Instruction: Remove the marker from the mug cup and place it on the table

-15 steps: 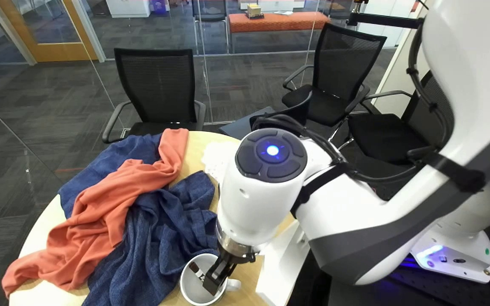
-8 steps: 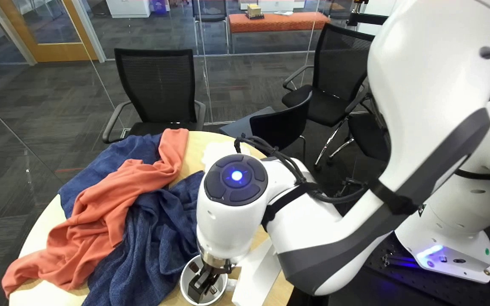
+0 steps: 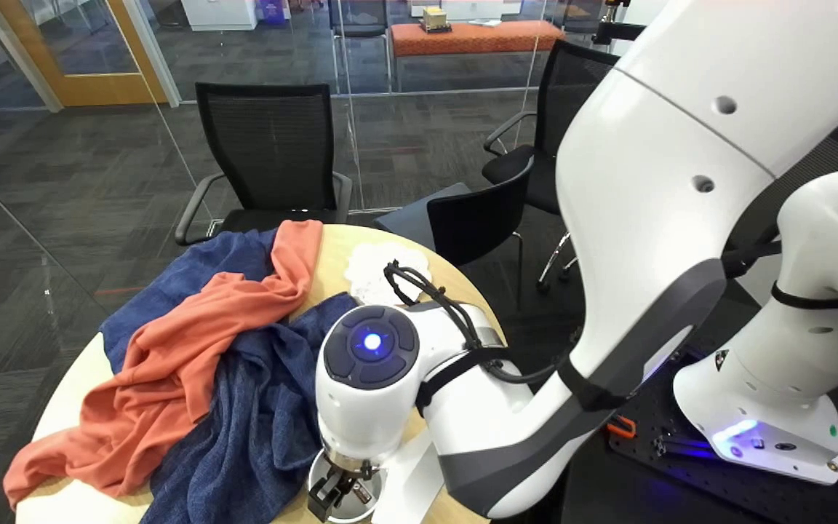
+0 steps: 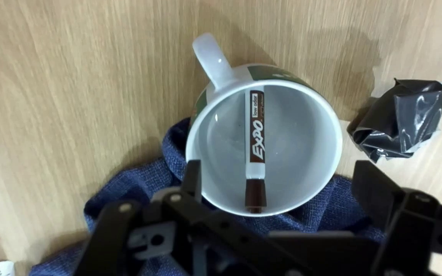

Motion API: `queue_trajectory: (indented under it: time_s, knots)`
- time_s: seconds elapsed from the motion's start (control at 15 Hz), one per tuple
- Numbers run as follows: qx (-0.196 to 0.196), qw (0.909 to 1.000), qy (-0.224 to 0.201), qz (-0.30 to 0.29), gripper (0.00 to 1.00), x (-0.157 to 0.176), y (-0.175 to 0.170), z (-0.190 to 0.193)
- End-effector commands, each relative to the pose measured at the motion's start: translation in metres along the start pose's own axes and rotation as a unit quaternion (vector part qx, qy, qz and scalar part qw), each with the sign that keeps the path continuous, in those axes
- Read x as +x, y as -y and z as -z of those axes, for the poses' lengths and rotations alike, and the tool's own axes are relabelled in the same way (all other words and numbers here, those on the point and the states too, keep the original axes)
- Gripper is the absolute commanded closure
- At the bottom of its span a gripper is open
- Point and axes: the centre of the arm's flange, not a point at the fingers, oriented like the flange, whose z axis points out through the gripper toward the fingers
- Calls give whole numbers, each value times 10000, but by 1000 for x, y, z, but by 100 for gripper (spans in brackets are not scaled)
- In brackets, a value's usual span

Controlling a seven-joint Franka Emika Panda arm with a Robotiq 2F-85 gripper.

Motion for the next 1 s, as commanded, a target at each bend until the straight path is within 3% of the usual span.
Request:
queue_trajectory:
  time_s: [0.0, 0.27, 0.4, 0.67, 0.93]
  knots:
    - [-33, 9999, -124, -86, 0, 9, 13, -21]
    - [-115, 9998, -143, -25, 0, 13, 22, -33]
    - [-143, 9998, -161, 2, 14, 14, 26, -39]
    - [-214, 9996, -187, -7, 31, 20, 27, -49]
    - [-258, 9994, -183, -132, 21, 27, 21, -57]
